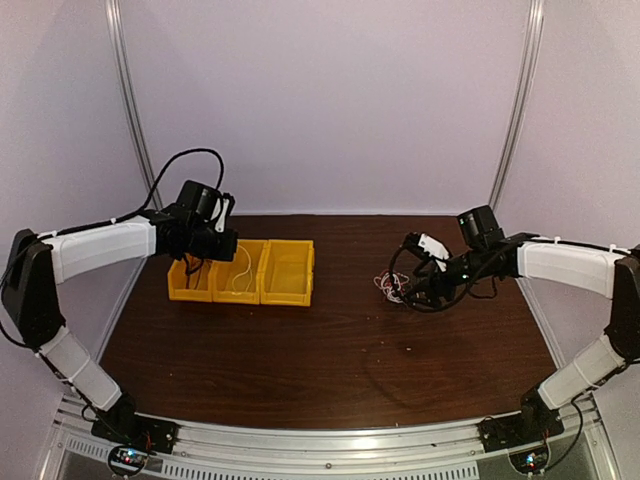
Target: Untangle the cables
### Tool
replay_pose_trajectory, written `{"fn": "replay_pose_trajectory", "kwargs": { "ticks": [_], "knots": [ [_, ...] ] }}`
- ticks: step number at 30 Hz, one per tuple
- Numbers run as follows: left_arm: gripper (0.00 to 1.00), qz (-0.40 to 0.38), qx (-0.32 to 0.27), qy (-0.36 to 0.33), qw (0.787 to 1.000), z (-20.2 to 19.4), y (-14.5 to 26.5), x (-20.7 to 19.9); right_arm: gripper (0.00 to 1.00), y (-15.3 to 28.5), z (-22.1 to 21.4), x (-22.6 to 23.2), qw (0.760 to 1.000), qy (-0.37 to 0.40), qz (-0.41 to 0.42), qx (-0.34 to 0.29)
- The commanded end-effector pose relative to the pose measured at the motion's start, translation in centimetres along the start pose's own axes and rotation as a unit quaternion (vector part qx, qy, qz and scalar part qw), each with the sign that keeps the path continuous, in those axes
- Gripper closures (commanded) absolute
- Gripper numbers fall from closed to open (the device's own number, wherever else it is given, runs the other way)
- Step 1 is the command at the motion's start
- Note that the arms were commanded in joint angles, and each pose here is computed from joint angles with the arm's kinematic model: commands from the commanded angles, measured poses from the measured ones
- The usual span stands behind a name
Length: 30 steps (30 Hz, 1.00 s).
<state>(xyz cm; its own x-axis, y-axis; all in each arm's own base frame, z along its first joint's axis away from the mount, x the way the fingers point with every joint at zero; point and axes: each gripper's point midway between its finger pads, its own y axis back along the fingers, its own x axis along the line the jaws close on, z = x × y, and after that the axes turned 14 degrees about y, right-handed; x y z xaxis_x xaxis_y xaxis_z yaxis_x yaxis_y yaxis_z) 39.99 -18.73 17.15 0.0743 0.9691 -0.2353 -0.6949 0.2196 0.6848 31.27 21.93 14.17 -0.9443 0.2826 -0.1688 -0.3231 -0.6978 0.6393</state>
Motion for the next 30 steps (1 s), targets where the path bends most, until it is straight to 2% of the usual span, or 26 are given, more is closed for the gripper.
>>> {"fn": "replay_pose_trajectory", "kwargs": {
  "ticks": [1,8,17,20,25,30],
  "knots": [
    [1.0,-0.032,-0.026,0.015,0.999,1.4,-2.5,-1.0,0.18,-0.3,-0.6,-0.3,1.0,0.006,-0.006,0.007],
    [1.0,-0.047,0.006,0.021,0.999,-0.4,-6.6,-1.3,0.18,-0.3,-0.7,-0.2,1.0,0.008,-0.006,0.007],
    [0.98,-0.042,0.039,0.028,0.998,-2.6,-9.3,-0.9,0.18,-0.4,-0.7,0.0,1.0,0.005,0.0,0.006],
    [0.79,-0.043,0.037,0.027,0.998,-2.1,-8.6,-1.0,0.17,-0.4,-0.7,0.0,1.0,0.005,0.0,0.006],
    [0.63,-0.033,0.02,0.021,0.999,-0.3,-6.2,-0.9,0.18,-0.4,-0.6,-0.2,1.0,0.009,-0.003,0.006],
    [0.51,-0.027,-0.002,0.02,0.999,1.7,-3.6,-0.9,0.18,-0.2,-0.4,-0.2,1.0,0.008,-0.004,0.004]
  ]
}}
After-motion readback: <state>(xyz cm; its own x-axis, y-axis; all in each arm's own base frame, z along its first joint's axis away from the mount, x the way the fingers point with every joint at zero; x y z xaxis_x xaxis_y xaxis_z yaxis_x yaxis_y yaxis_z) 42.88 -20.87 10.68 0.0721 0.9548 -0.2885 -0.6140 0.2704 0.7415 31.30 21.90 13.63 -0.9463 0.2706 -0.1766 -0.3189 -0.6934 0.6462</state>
